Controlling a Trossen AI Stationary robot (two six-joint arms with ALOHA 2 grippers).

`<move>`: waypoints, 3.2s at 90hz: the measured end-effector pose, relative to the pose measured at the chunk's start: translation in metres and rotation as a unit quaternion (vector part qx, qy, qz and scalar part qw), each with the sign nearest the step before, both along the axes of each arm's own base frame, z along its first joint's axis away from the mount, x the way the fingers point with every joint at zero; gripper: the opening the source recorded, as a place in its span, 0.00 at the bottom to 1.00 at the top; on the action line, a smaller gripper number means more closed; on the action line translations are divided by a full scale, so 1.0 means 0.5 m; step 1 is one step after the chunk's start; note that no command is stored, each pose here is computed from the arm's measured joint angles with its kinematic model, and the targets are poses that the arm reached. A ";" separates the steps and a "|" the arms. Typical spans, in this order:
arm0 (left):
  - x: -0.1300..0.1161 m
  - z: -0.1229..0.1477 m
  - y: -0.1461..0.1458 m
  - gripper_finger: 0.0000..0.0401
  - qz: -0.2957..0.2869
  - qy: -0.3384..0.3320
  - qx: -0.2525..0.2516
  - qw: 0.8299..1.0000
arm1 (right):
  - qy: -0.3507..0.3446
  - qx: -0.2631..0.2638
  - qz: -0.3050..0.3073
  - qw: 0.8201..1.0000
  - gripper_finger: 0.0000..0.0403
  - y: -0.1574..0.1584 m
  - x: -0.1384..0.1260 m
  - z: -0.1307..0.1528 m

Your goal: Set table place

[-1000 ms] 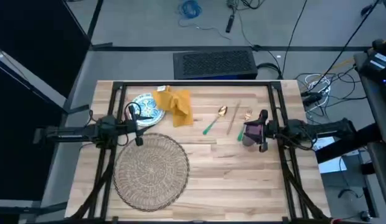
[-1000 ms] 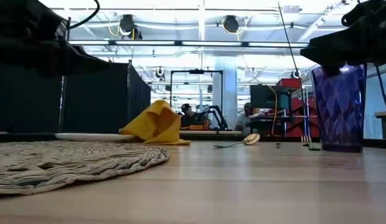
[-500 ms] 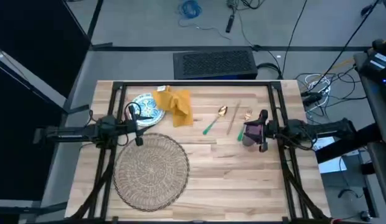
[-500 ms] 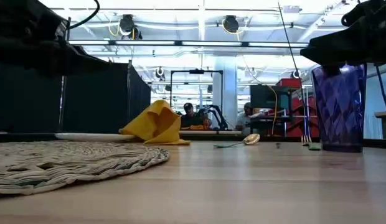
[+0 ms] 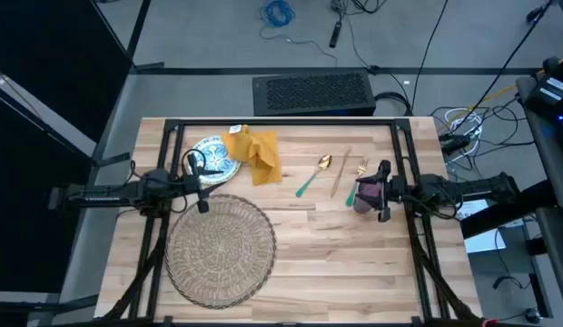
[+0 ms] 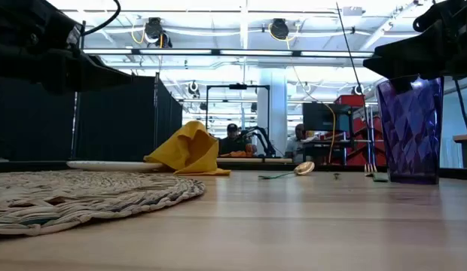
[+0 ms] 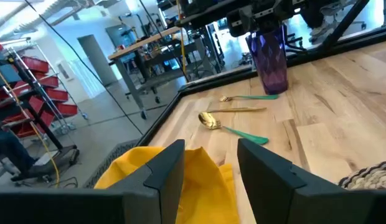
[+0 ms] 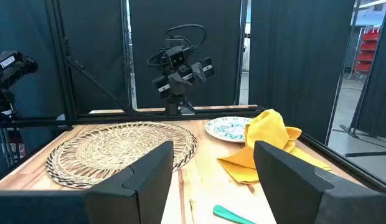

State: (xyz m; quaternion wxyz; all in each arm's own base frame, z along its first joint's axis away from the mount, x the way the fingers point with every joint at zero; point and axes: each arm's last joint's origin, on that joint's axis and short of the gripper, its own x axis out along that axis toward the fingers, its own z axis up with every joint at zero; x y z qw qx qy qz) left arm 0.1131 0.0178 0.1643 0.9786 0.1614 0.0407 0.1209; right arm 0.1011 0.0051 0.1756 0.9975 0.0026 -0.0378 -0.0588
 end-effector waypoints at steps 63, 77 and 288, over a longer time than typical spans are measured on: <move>-0.002 0.048 -0.001 0.34 -0.007 -0.122 -0.059 0.991 | -0.089 0.014 -0.002 0.996 0.52 -0.001 -0.006 0.034; -0.010 0.110 0.003 0.34 0.026 -0.188 -0.096 0.977 | -0.151 0.034 0.001 0.988 0.52 -0.002 -0.018 0.079; 0.141 0.318 0.050 0.34 0.300 0.311 -0.207 0.878 | 0.272 0.111 -0.113 0.949 0.52 -0.019 0.203 0.348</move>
